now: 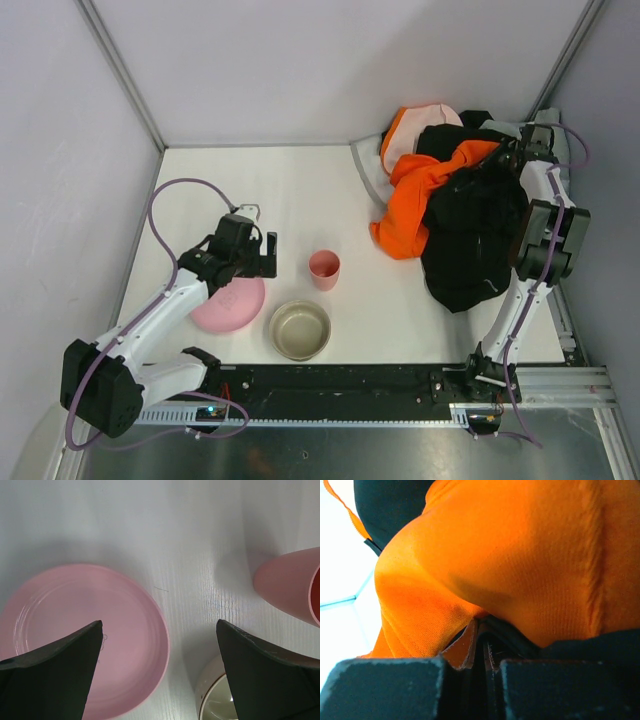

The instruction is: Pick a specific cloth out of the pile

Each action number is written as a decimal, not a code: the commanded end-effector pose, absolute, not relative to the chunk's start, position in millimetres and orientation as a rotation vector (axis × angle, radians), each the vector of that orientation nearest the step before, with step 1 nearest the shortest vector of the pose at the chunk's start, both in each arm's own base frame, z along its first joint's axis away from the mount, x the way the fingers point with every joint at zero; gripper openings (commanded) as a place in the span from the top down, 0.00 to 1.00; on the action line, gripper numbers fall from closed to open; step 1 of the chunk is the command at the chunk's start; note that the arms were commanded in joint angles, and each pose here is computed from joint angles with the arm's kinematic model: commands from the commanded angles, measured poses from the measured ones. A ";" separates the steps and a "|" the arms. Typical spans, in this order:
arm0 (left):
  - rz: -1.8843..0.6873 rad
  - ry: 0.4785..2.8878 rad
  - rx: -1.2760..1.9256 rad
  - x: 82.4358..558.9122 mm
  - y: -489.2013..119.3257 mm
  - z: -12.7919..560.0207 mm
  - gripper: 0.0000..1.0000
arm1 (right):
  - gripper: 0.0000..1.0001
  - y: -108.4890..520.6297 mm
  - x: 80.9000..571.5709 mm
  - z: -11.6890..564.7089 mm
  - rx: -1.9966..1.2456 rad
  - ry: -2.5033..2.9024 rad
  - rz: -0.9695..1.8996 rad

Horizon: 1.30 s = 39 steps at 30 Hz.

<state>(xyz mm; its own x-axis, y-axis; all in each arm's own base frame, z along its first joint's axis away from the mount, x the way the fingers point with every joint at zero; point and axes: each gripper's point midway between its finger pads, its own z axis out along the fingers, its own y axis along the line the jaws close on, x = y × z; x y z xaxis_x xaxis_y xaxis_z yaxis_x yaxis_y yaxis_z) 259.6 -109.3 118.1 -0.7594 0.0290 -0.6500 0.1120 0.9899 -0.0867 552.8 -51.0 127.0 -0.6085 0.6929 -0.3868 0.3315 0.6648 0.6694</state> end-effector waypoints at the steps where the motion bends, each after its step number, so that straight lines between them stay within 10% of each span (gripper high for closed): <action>1: -0.175 2.378 0.124 267.9 -115.9 136.9 0.00 | 0.93 -33.4 513.8 71.2 0.814 2.408 0.698; 10: -0.182 2.368 0.121 266.8 -116.5 139.9 0.00 | 0.38 -31.4 474.1 149.6 0.654 2.298 0.614; 18: -0.183 2.357 0.128 264.8 -118.3 142.0 0.00 | 0.09 -37.3 417.2 193.2 0.629 2.243 0.530; 39: -0.188 2.357 0.139 263.6 -120.3 142.1 0.00 | 0.01 -13.6 297.9 145.9 0.671 2.298 0.469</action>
<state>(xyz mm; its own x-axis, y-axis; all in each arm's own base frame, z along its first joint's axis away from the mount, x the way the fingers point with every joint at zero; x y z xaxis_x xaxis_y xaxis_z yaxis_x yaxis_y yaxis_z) 255.7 -115.4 119.8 -0.7561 0.0471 -0.6528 0.1372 0.9867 -0.0876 311.8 -17.5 161.2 -0.6180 0.5845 -0.5258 0.3279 0.7995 0.5033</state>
